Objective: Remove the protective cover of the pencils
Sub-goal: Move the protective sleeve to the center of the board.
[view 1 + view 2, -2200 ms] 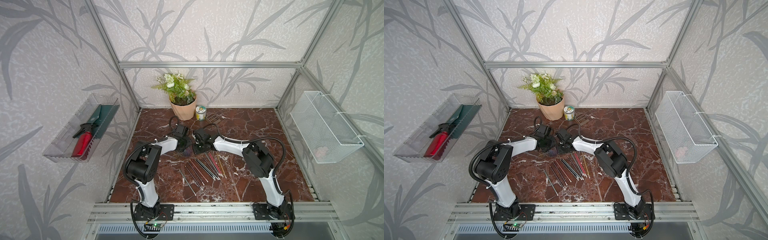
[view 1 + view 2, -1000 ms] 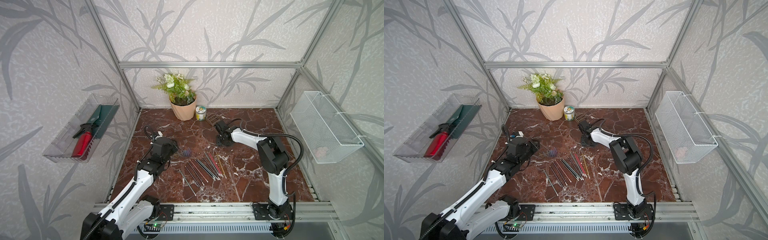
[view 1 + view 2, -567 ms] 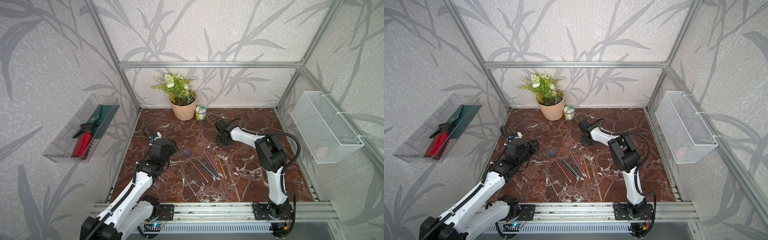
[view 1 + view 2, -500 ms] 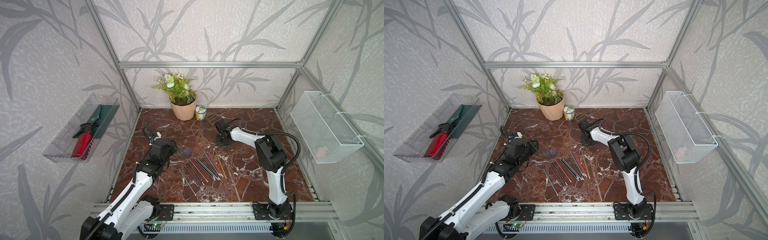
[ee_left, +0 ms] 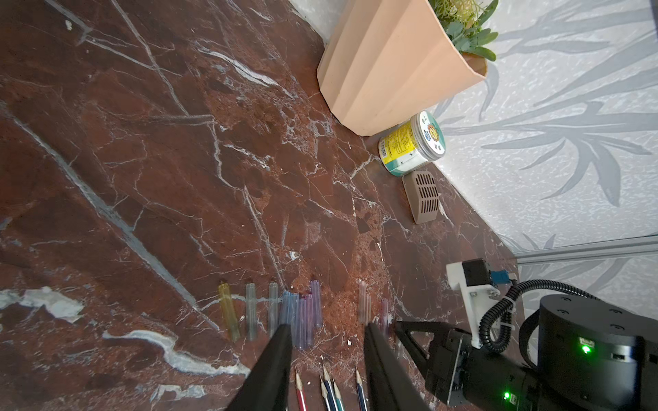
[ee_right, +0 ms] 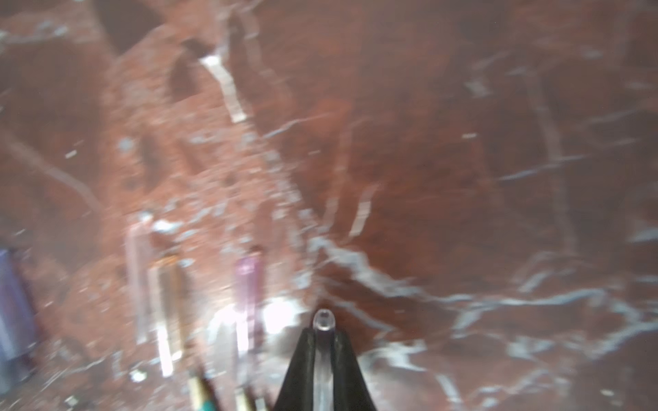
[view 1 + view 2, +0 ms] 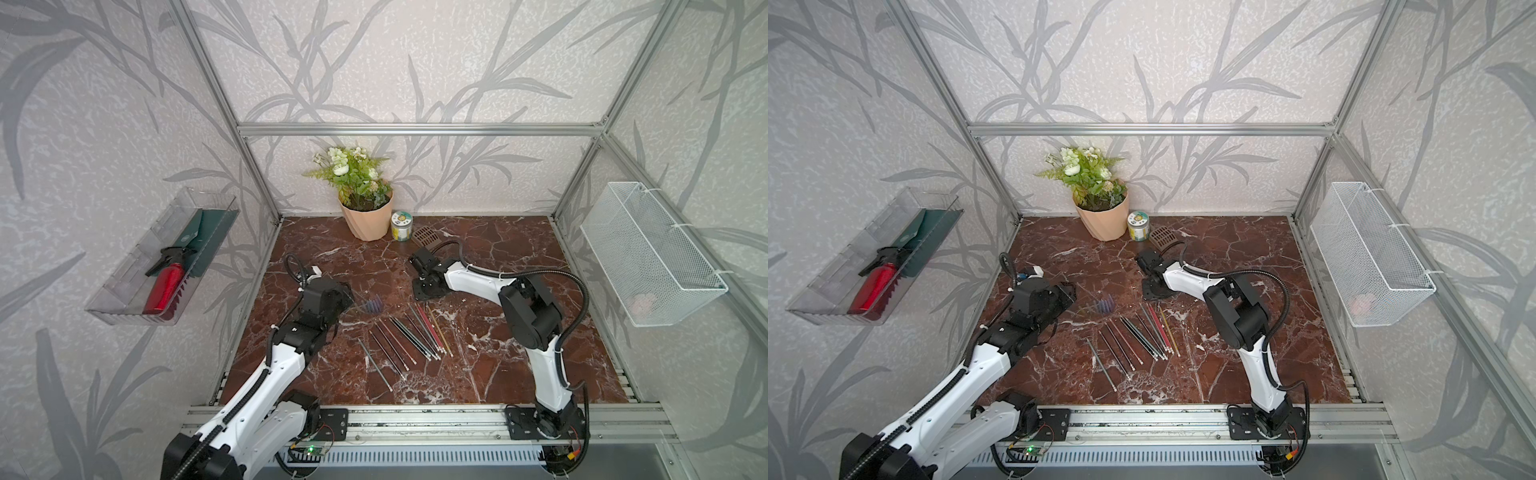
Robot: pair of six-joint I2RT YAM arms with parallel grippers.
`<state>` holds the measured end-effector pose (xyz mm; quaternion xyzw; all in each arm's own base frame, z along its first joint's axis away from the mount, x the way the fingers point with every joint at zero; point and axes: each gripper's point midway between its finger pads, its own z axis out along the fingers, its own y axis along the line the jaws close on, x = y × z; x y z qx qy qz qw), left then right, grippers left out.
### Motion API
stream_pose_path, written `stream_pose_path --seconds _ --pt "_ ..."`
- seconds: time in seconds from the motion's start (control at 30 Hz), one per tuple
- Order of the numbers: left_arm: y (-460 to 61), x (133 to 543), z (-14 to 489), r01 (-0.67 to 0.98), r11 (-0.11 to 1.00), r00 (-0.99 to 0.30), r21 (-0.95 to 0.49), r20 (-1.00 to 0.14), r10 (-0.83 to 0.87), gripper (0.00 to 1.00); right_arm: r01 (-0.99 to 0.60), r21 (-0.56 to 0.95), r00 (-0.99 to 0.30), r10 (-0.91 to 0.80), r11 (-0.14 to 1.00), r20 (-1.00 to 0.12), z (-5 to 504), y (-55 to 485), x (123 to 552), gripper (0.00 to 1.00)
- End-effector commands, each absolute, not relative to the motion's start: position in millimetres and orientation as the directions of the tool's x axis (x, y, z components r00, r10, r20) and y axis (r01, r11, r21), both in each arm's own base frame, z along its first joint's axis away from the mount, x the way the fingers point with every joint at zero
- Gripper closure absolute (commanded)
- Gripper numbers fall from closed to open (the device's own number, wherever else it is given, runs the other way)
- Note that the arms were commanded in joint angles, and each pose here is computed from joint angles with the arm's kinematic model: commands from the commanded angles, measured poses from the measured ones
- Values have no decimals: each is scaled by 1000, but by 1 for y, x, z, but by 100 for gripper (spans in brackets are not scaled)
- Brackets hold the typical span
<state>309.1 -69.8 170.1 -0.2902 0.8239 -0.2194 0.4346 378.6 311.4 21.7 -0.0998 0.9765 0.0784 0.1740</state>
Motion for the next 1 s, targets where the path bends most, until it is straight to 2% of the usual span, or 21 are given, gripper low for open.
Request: stream_pose_path --seconds 0.0,0.23,0.43,0.9,0.97 --pt "-64 306 169 -301 732 -439 -611 -593 -675 62 -250 107 -914 -198 962 -353 19 315 382 91" --pt "-61 303 172 -297 727 -424 -619 -596 -681 62 -250 112 -915 -197 962 -352 19 316 382 89" --pt "-60 303 172 -297 724 -420 -622 -596 -684 62 -255 130 -913 -195 958 -358 22 319 382 82" --pt "-58 303 172 -296 727 -420 -619 -599 -682 62 -279 154 -892 -196 948 -408 53 323 384 74" --pt "-58 304 174 -289 737 -422 -611 -609 -671 58 -282 153 -884 -194 947 -426 63 321 384 70"
